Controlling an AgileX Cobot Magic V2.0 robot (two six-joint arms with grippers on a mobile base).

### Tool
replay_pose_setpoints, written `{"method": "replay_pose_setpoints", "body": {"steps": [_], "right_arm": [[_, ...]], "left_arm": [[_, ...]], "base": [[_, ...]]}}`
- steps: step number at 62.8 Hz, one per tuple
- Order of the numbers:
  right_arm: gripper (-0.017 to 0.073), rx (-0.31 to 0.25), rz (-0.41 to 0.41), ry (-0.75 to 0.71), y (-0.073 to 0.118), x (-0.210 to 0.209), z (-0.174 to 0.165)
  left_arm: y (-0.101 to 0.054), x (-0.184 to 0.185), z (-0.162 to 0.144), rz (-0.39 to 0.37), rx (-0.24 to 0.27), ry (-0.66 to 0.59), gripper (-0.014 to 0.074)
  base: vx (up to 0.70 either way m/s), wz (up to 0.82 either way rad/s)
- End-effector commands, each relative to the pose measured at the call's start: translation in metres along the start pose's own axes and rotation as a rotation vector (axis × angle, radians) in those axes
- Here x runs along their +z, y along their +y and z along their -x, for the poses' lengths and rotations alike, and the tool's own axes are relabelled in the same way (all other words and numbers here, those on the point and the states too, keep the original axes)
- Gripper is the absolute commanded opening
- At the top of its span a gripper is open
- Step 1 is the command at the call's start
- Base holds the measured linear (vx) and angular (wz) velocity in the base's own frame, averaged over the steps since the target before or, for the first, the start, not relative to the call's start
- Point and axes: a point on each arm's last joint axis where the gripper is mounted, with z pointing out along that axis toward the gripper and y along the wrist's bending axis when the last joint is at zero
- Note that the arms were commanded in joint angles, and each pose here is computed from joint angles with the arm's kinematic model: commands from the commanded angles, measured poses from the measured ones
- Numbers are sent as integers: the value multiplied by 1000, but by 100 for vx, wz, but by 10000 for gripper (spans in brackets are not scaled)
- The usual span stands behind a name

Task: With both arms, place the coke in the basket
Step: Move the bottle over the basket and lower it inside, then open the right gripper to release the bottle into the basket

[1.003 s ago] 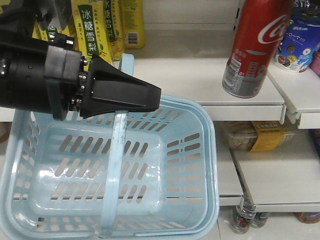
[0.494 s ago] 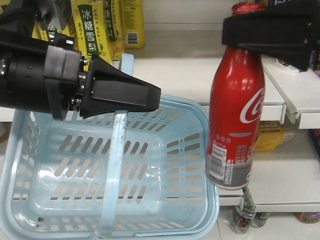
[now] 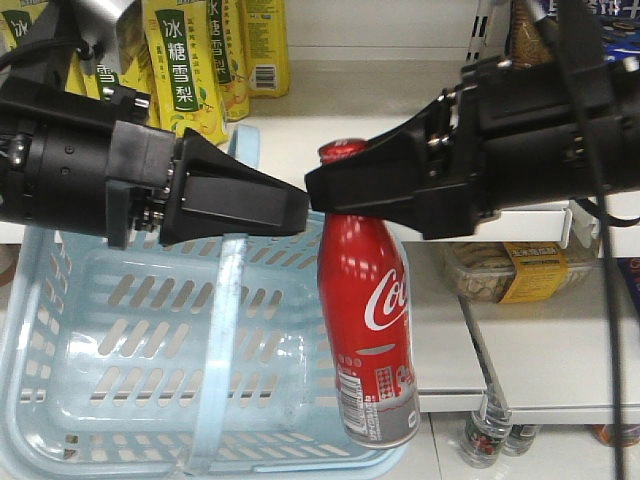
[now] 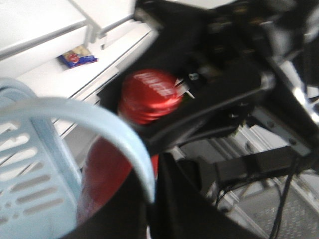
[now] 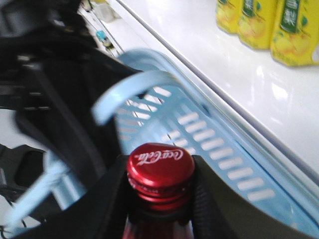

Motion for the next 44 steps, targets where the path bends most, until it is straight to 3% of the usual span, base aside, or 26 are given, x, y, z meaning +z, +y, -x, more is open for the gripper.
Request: {"method": "replay_pose_setpoints", "body": {"steps": [1, 32, 44], "right_arm": [[14, 35, 3, -67, 2, -1, 12], [173, 38, -13, -68, -2, 3, 12], [307, 25, -33, -61, -4, 3, 11]], "left_arm": [[-29, -10, 9, -109, 38, -108, -6], [-29, -10, 9, -109, 38, -108, -6], [-29, -10, 9, -109, 38, -108, -6]], "base": [[0, 0], [0, 0], [0, 0]]}}
